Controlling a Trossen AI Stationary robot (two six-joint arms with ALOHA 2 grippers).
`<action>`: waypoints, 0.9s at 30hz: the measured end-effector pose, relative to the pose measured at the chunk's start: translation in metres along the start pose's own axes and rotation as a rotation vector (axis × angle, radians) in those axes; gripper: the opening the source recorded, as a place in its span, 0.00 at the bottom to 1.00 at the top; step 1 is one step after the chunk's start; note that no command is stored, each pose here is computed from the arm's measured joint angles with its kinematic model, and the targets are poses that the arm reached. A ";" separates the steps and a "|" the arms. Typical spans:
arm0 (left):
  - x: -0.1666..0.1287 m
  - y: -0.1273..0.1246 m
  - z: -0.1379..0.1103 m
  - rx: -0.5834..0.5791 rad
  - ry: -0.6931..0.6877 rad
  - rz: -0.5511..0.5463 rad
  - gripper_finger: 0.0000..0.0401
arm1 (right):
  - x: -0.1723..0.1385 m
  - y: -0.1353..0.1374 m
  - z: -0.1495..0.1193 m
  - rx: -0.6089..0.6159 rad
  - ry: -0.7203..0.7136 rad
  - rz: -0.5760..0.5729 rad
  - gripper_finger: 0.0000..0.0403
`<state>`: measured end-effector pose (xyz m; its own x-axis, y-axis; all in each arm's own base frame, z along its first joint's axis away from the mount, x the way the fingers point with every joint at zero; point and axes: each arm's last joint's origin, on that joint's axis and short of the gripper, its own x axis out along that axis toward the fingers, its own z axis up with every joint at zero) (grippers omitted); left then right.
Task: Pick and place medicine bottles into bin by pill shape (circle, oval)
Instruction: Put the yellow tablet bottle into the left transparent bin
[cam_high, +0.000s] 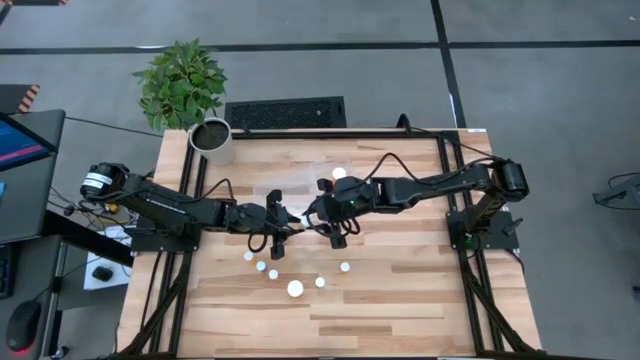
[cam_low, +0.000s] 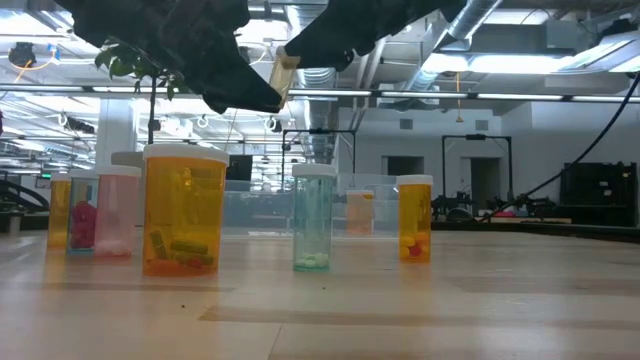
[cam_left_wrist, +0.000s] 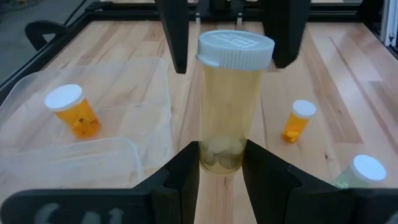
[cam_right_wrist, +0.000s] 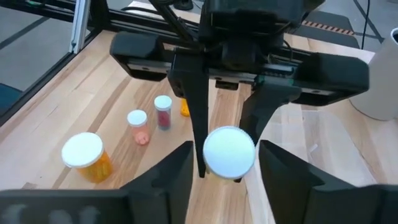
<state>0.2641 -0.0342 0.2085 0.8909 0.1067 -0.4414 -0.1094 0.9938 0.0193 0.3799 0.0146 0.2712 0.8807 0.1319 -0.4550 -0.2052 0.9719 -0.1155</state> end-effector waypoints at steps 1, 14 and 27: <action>0.000 0.000 0.000 0.000 0.000 0.000 0.26 | 0.000 0.000 0.000 0.000 -0.001 0.002 0.49; 0.000 0.000 -0.001 0.002 0.008 0.003 0.26 | 0.018 0.001 -0.012 0.003 0.031 0.009 0.48; 0.000 0.000 -0.002 0.004 0.016 0.004 0.26 | 0.016 -0.003 -0.008 0.002 -0.004 -0.004 0.47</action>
<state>0.2633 -0.0340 0.2071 0.8834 0.1098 -0.4557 -0.1107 0.9935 0.0246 0.3906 0.0125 0.2570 0.8832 0.1292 -0.4509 -0.2014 0.9727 -0.1157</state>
